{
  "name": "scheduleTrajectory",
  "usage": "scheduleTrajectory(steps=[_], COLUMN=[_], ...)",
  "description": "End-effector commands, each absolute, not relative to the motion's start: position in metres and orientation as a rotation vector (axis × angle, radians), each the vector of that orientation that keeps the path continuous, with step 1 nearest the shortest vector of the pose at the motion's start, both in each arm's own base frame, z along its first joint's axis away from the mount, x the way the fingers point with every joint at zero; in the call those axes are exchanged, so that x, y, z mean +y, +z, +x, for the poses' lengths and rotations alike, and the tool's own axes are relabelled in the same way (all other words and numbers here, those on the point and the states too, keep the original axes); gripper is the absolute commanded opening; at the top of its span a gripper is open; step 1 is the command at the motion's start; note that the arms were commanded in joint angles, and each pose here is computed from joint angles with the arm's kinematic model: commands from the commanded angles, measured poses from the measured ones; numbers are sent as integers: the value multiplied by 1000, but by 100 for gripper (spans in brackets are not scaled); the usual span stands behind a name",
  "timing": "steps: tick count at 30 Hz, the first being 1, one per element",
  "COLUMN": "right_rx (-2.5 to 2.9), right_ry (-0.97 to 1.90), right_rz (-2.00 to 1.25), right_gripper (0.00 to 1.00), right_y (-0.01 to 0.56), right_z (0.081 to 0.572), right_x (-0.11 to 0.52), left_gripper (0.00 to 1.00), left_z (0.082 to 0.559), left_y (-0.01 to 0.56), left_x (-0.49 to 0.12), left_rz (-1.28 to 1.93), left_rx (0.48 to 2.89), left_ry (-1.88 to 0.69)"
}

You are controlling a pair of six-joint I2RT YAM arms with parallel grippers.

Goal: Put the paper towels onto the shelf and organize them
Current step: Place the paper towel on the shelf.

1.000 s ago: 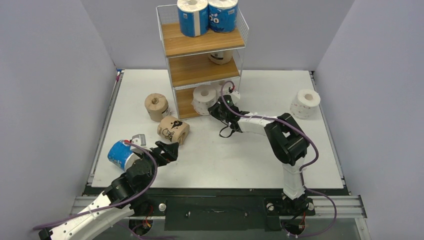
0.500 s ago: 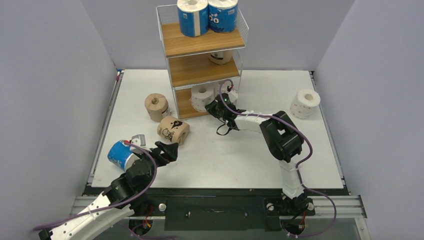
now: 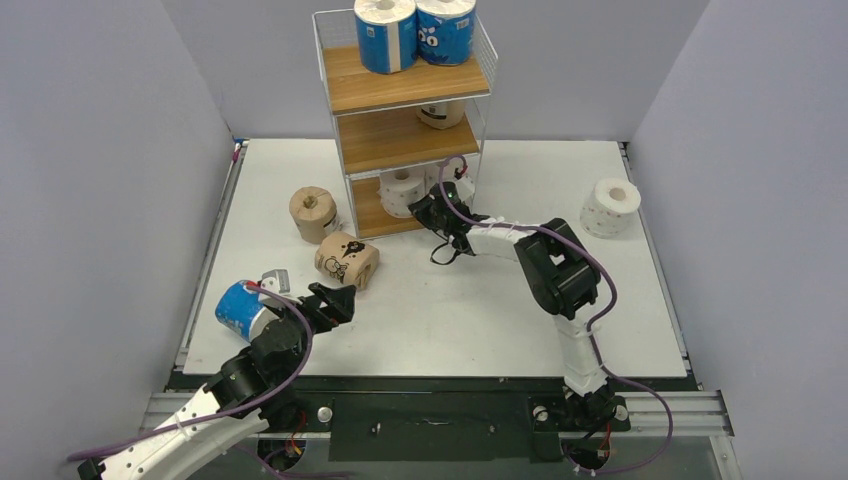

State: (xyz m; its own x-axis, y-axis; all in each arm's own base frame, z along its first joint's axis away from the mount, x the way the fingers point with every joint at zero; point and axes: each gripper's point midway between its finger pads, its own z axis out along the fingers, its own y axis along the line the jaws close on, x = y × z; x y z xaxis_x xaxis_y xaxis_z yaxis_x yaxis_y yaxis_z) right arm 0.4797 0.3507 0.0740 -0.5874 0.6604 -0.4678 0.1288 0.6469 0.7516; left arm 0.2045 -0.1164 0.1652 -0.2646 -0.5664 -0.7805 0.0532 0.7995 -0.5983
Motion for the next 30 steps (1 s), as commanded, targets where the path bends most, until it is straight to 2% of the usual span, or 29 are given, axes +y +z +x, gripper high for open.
scheduleTrajectory(steps=[1, 30], right_rx=[2000, 1992], right_ry=[920, 923], right_rz=[634, 544], right_gripper=[0, 0], right_y=[99, 113], right_z=[501, 497], right_x=[352, 351], left_gripper=[97, 97], left_z=[206, 206], left_y=[175, 176], left_x=[-113, -115], left_rz=[-416, -417], left_rx=[1723, 1722], left_ry=[-625, -636])
